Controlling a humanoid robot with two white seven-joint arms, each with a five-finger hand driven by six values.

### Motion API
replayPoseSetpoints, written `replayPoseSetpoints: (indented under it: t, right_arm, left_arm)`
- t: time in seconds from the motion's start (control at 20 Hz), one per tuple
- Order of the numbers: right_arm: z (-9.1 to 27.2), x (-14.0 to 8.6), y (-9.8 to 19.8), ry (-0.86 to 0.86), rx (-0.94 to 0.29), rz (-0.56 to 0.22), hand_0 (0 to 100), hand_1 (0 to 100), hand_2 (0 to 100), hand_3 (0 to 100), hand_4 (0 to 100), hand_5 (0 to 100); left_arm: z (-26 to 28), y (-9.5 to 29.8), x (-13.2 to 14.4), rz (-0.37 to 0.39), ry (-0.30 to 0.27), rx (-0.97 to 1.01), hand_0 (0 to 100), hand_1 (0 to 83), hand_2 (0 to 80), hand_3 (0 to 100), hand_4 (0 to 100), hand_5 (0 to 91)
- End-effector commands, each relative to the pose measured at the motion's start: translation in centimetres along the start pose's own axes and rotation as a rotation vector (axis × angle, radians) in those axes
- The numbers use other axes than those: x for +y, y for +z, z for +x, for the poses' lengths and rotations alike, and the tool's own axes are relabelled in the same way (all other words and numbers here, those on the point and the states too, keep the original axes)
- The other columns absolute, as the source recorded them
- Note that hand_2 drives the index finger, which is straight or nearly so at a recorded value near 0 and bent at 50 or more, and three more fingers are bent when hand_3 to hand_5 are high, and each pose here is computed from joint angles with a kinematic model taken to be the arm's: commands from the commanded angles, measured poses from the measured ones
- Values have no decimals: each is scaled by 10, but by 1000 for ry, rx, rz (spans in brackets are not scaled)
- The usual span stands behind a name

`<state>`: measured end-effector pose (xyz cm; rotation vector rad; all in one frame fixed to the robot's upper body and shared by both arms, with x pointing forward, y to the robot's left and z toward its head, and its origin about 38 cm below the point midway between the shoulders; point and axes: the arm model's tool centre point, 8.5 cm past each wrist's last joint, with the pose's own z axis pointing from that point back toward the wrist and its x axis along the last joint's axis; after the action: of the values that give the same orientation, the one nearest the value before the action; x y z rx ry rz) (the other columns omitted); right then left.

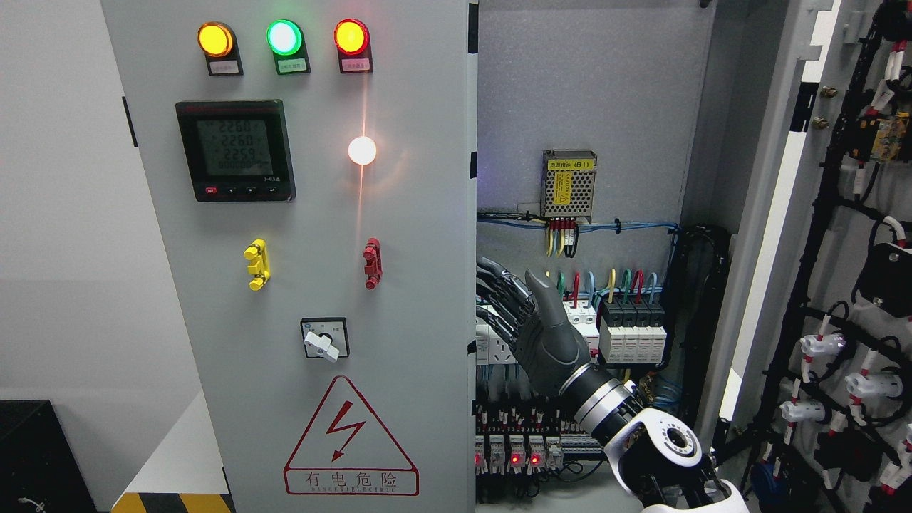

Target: Open door with both hands

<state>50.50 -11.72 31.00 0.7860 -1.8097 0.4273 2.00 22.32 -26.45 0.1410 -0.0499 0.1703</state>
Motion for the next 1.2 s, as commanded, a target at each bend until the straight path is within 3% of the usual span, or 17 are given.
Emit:
replayPoseSetpoints:
  t: [0.0,1.15]
  right_arm:
    - [0,0,0,-4,1,32,191,0,0,0,0,0]
    - [1,3,-10,-8,20,169,191,0,0,0,0,0]
  left_arm:
    - [-18,0,3,5,-19,28,0,0,0,0,0,0]
    - [-18,0,3,5,-19,28,0,0,0,0,0,0]
